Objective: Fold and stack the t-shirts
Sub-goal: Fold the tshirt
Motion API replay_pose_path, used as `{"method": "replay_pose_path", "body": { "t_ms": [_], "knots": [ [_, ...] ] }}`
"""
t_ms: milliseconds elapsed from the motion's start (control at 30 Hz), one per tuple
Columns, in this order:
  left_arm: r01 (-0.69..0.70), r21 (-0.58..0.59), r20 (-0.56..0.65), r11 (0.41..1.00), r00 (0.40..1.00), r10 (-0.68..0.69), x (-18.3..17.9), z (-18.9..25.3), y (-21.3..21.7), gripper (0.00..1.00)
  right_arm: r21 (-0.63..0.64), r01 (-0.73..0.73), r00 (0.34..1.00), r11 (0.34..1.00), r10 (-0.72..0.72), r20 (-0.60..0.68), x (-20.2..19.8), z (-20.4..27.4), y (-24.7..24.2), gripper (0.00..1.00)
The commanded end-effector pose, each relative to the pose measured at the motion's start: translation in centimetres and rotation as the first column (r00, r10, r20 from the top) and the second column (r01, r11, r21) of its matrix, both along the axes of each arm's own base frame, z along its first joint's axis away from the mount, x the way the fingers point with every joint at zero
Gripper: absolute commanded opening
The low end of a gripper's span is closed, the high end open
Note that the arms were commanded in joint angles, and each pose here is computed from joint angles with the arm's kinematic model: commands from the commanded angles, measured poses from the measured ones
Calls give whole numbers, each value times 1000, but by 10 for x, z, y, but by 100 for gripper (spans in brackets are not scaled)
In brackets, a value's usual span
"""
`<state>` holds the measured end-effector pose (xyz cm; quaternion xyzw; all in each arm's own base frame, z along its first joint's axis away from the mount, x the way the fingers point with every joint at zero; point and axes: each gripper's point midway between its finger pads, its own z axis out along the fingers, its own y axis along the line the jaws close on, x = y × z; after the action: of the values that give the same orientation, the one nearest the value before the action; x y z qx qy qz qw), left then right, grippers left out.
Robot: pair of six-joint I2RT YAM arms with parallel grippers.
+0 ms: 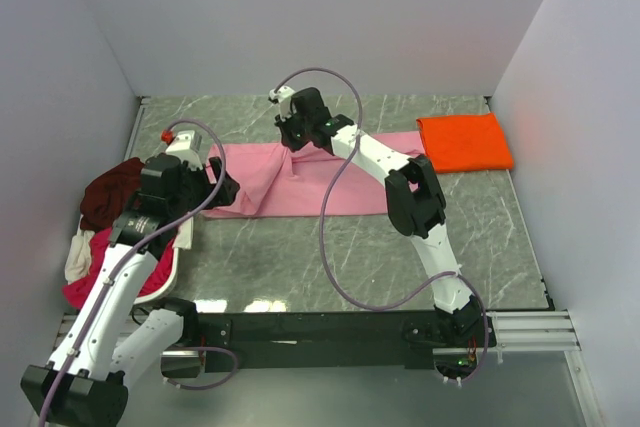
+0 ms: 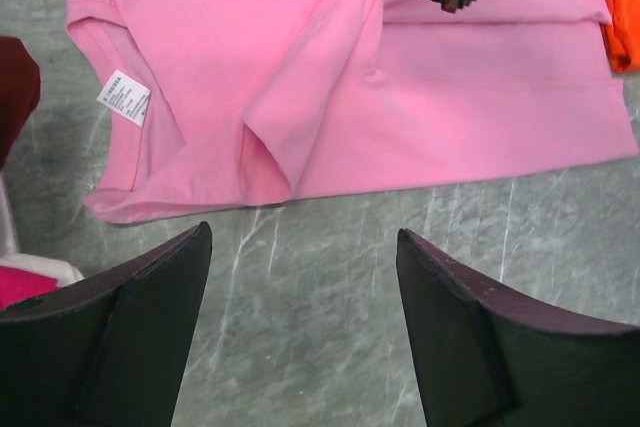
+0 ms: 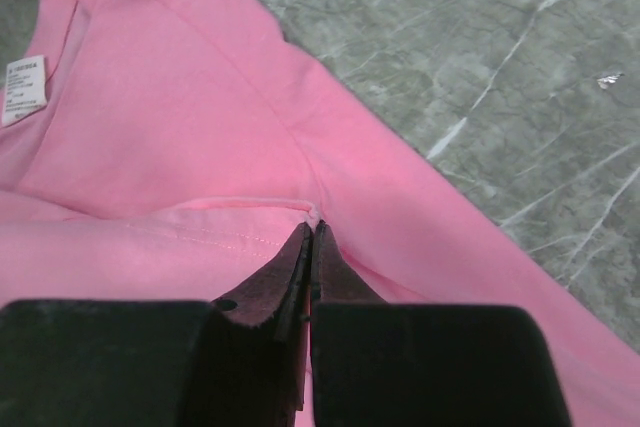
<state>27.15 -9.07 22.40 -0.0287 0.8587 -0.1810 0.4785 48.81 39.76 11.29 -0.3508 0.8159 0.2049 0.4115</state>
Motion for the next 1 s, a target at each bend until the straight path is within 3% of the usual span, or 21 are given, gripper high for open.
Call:
{"method": "replay_pose_path", "body": {
  "t_ms": [0, 133, 200, 267, 300, 367, 433, 700, 967],
  "knots": [
    [-99, -57, 19, 993, 995, 101, 19, -1, 6, 80, 30, 68, 997, 997, -69, 39, 19, 3, -7, 0],
    [-248, -194, -83, 949, 968, 236, 43, -20, 14, 78, 31, 60, 998, 998, -61, 30, 16, 2, -10, 0],
    [-337, -291, -177, 896, 939, 296, 58, -36, 20, 79, 33, 50, 999, 998, -51, 19, 13, 0, -9, 0],
    [-367, -403, -249, 838, 925, 286, 63, -52, 16, 74, 38, 44, 999, 998, -45, 12, 11, 0, -9, 0],
    [-336, -468, -193, 817, 942, 276, 76, -41, 14, 69, 41, 38, 999, 998, -38, 1, 9, -2, -8, 0],
    [-339, -537, -236, 773, 939, 248, 82, -50, 6, 59, 45, 32, 999, 998, -32, -4, 7, -2, -7, 0],
    [-318, -585, -225, 746, 947, 227, 94, -45, 0, 59, 50, 25, 1000, 998, -25, -8, 5, -2, -5, 0],
    [-395, -625, -378, 673, 908, 182, 110, -83, -12, 63, 59, 20, 1000, 998, -20, -12, 3, 0, -5, 0],
    [-503, -540, -478, 674, 843, 246, 112, -108, -2, 64, 61, 20, 1000, 998, -20, -8, 3, 3, -5, 0]
  ]
}}
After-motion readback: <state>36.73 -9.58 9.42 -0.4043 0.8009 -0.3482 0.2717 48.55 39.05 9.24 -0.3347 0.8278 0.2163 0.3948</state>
